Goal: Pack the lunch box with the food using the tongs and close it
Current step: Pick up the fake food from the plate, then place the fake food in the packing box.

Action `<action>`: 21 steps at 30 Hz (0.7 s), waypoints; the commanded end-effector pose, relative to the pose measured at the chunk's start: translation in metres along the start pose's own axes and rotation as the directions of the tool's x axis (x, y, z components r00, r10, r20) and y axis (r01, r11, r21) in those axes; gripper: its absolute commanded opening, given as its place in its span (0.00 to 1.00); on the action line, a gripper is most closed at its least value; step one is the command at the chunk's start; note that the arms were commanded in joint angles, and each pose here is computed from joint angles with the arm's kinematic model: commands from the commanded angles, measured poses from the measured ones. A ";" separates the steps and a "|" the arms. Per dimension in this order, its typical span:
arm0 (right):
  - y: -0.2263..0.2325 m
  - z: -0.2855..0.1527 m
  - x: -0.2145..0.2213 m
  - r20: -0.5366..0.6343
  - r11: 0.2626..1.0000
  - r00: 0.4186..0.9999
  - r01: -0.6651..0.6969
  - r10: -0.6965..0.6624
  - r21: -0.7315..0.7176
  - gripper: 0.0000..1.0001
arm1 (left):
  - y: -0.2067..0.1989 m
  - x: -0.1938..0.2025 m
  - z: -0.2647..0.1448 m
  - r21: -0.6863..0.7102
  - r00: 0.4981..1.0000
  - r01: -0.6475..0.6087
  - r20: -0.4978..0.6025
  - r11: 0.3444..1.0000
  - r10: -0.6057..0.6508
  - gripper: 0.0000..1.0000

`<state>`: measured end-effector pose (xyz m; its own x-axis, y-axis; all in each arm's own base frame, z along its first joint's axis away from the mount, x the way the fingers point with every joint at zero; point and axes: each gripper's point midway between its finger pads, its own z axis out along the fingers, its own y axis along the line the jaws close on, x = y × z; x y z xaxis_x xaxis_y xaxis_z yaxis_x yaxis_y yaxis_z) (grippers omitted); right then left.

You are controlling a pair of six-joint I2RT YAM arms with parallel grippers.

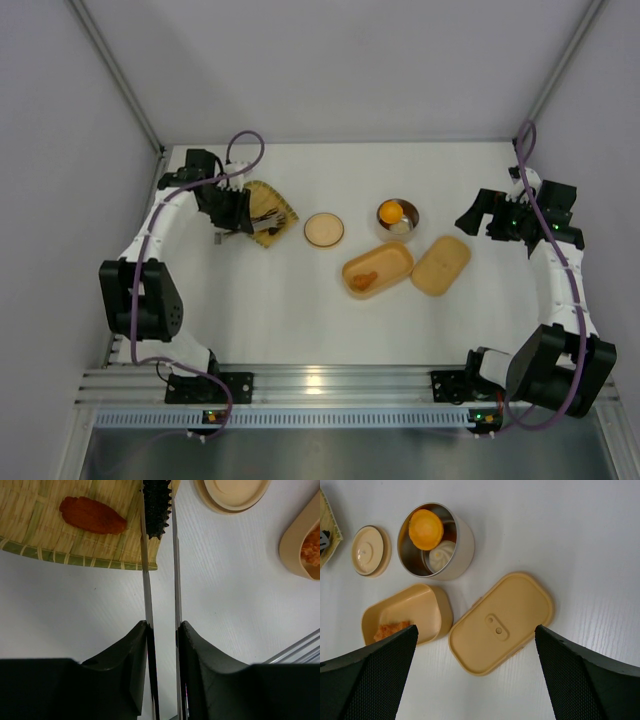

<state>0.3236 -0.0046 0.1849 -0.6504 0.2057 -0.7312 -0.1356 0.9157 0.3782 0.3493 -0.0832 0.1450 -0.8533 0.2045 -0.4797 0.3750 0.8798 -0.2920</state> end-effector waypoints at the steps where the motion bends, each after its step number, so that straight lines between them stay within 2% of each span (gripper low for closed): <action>1: 0.004 -0.008 -0.017 0.061 1.000 0.998 0.025 -0.025 -0.011 0.99 | -0.040 -0.032 -0.036 0.074 0.989 -0.082 0.127 0.994 0.072 0.05; 3: 0.004 -0.009 -0.018 0.063 1.000 0.998 0.028 -0.028 -0.006 0.99 | -0.057 -0.033 -0.041 0.082 0.983 -0.132 0.137 0.988 0.120 0.01; 6: 0.003 -0.010 -0.018 0.065 1.000 0.997 0.030 -0.030 0.000 0.99 | -0.097 -0.033 -0.046 0.099 0.960 -0.248 0.162 0.964 0.230 0.00; 10: 0.003 -0.010 -0.019 0.067 1.000 0.997 0.029 -0.029 0.000 0.99 | -0.166 -0.020 -0.035 0.181 0.913 -0.400 0.162 0.899 0.374 0.00; 13: 0.003 -0.009 -0.019 0.065 1.000 0.998 0.026 -0.026 0.001 0.99 | -0.197 -0.015 -0.019 0.206 0.882 -0.471 0.143 0.858 0.450 0.00; 17: 0.003 -0.011 -0.020 0.071 1.000 0.997 0.030 -0.030 0.008 0.99 | -0.227 -0.013 0.001 0.228 0.847 -0.531 0.135 0.816 0.514 0.00; 21: 0.002 -0.012 -0.019 0.068 0.999 0.997 0.029 -0.030 0.012 1.00 | -0.245 -0.007 0.025 0.262 0.847 -0.529 0.103 0.807 0.522 0.00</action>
<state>0.3232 -0.0049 0.1863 -0.6470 0.2045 -0.7345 -0.1354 0.9172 0.3746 0.2593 -0.2915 0.1913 -0.5083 0.6180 -0.5998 0.8465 0.4868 -0.2157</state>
